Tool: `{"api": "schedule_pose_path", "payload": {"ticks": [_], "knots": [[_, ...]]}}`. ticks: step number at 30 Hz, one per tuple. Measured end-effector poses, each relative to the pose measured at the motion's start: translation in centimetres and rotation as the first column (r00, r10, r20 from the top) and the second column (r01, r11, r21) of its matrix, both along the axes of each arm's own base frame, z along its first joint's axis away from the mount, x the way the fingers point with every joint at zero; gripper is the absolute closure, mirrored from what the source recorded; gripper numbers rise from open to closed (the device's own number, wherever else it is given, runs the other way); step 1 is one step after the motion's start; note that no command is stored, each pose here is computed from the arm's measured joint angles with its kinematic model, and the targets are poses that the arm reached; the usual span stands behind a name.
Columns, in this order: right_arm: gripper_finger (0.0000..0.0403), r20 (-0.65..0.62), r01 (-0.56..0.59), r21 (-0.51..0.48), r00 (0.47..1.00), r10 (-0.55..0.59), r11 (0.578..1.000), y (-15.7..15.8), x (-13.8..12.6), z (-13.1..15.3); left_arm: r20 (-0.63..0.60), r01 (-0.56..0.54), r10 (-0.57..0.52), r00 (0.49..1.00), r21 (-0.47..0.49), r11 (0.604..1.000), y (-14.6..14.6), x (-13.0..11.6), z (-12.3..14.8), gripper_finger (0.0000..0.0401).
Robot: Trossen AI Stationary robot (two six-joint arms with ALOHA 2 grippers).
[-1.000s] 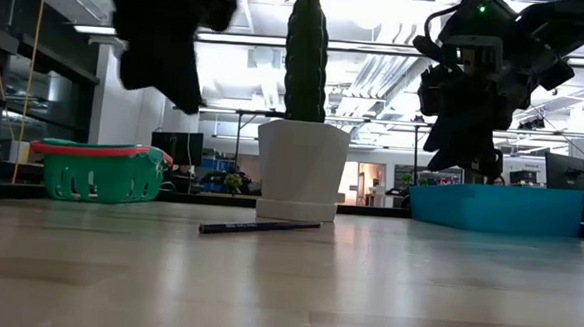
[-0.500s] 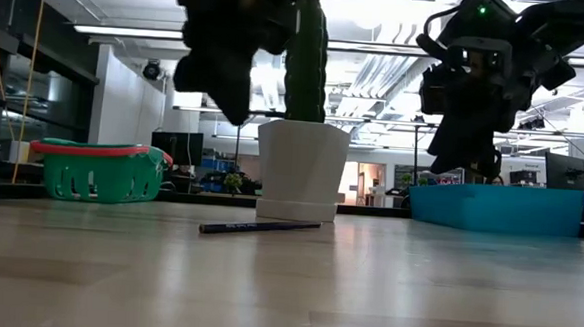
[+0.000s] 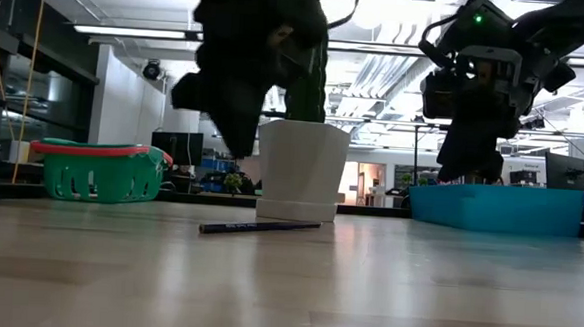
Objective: Sort pens & pencils
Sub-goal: Put the dark blue pencil into the green bin
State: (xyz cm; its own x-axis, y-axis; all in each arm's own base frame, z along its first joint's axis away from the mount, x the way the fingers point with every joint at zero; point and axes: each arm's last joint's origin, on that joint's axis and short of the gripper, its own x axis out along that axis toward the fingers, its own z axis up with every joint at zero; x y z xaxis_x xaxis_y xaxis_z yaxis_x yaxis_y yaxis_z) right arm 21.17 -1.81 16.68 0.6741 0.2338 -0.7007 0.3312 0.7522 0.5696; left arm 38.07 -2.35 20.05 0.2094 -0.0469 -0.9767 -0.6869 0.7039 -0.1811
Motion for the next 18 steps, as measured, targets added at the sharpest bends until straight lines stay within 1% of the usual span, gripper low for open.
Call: {"api": "schedule_pose_path", "payload": {"ticks": [2,4,6,8,10,12,14,16,18], "knots": [[0.0279,0.004,-0.008,0.009,1.000,0.008,1.000,-0.2,0.0,0.0,0.011,-0.030,0.030,0.999,-0.011,0.999,0.0,0.5,-0.4,0.0359],[0.0279,0.006,-0.011,0.018,1.000,0.011,1.000,-0.4,-0.1,0.0,-0.034,-0.038,0.038,0.999,-0.020,0.999,-0.1,0.2,-0.9,0.0359],[0.0279,-0.001,-0.011,0.020,1.000,0.011,1.000,-0.6,-0.2,0.0,-0.013,-0.042,0.042,0.999,-0.038,0.998,-0.1,0.7,-1.4,0.0359],[0.0279,-0.001,-0.010,0.024,1.000,0.010,1.000,-0.7,-0.2,0.0,-0.063,-0.046,0.044,0.997,-0.034,0.998,-0.1,0.4,-1.9,0.0359],[0.0279,0.000,-0.019,0.030,1.000,0.019,0.999,-0.8,-0.2,-0.1,-0.057,-0.051,0.048,0.997,-0.036,0.998,-0.1,0.8,-2.5,0.0359],[0.0279,0.004,-0.024,0.034,1.000,0.024,0.999,-0.9,-0.3,0.0,-0.093,-0.047,0.044,0.995,-0.034,0.998,-0.1,0.5,-2.8,0.0359],[0.0279,0.001,-0.029,0.035,1.000,0.029,0.999,-1.0,-0.3,-0.1,-0.071,-0.047,0.044,0.996,-0.037,0.998,-0.2,0.9,-3.1,0.0359],[0.0279,0.003,-0.030,0.035,1.000,0.030,0.999,-1.0,-0.3,-0.1,-0.109,-0.046,0.041,0.993,-0.044,0.998,-0.2,0.6,-3.4,0.0359],[0.0279,0.004,-0.035,0.032,0.999,0.035,0.999,-1.0,-0.3,-0.1,-0.086,-0.044,0.040,0.995,-0.049,0.998,-0.2,0.9,-3.4,0.0359]]}}
